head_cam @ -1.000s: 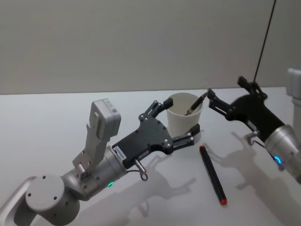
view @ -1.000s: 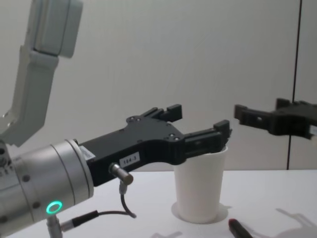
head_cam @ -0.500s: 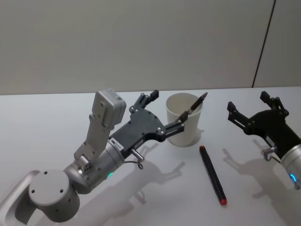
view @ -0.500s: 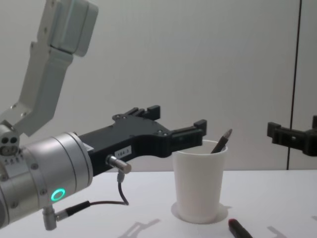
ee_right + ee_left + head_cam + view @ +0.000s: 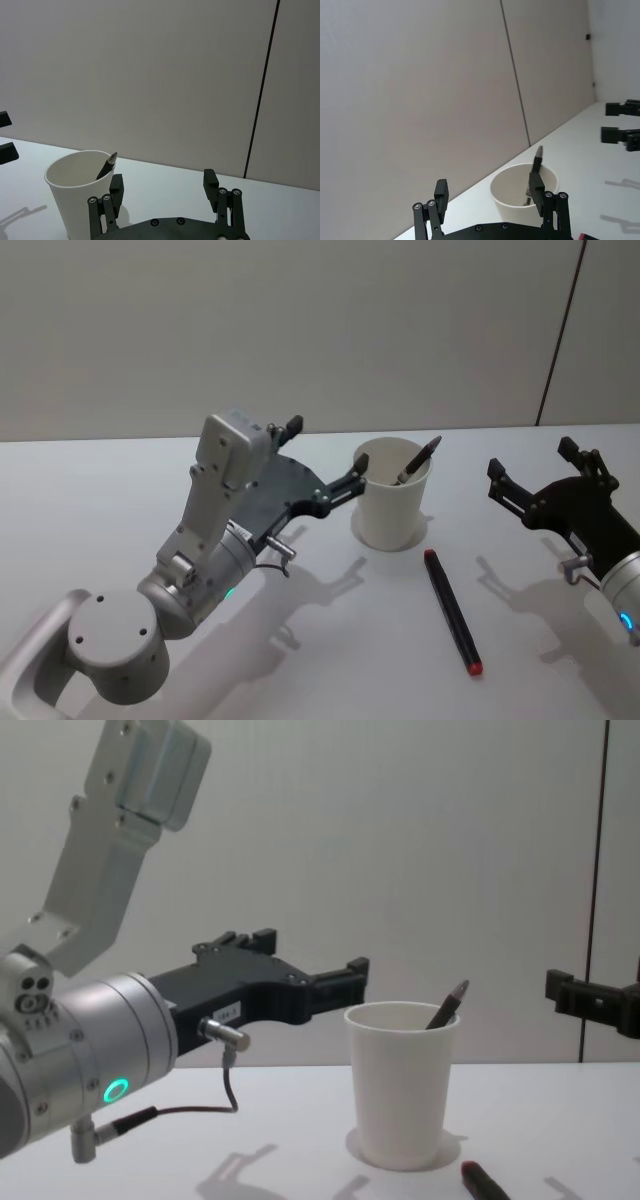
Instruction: Place the pen into the pen holder.
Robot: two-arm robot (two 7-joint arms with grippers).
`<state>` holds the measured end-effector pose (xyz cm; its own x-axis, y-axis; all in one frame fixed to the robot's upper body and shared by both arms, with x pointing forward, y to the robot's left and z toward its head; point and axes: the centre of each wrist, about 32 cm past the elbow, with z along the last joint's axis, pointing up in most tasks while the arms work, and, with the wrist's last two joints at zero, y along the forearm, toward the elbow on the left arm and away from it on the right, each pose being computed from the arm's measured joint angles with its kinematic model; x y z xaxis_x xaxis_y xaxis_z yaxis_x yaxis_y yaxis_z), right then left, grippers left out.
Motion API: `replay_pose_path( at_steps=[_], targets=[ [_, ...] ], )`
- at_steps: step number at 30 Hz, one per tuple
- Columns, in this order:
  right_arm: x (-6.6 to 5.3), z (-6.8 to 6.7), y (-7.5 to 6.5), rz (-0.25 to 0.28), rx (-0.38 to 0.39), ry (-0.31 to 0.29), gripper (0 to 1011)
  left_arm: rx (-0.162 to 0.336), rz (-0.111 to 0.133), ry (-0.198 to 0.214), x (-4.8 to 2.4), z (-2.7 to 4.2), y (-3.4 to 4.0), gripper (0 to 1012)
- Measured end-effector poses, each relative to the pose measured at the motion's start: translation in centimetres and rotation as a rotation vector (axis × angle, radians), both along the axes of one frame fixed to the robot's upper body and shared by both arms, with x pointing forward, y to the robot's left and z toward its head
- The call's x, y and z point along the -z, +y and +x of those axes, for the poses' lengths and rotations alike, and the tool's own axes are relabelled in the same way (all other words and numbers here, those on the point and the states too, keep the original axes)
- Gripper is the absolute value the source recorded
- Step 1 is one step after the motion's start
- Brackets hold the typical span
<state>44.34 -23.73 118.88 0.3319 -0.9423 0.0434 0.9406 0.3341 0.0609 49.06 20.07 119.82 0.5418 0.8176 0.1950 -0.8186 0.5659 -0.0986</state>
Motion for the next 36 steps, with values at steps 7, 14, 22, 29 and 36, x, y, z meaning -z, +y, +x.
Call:
replay_pose_path(
  at_steps=[7,14,22,29,36],
  targets=[
    [0.01,0.0,0.02,0.0,0.0,0.0,1001,-0.082,0.025,-0.006,-0.34,0.07,-0.12,1001],
    [0.01,-0.01,0.03,0.0,-0.002,0.0,1001,-0.142,0.044,-0.013,-0.6,0.13,-0.22,1001],
    [0.03,-0.07,-0.06,-0.002,-0.016,0.003,1002,-0.157,0.049,-0.014,-0.65,0.14,-0.24,1001],
    [-0.02,-0.13,-0.14,0.0,-0.028,0.005,1001,-0.158,0.049,-0.014,-0.65,0.14,-0.24,1001],
    [-0.12,-0.24,-0.27,0.001,-0.04,0.006,1002,-0.158,0.048,-0.014,-0.64,0.13,-0.24,1001]
  ],
)
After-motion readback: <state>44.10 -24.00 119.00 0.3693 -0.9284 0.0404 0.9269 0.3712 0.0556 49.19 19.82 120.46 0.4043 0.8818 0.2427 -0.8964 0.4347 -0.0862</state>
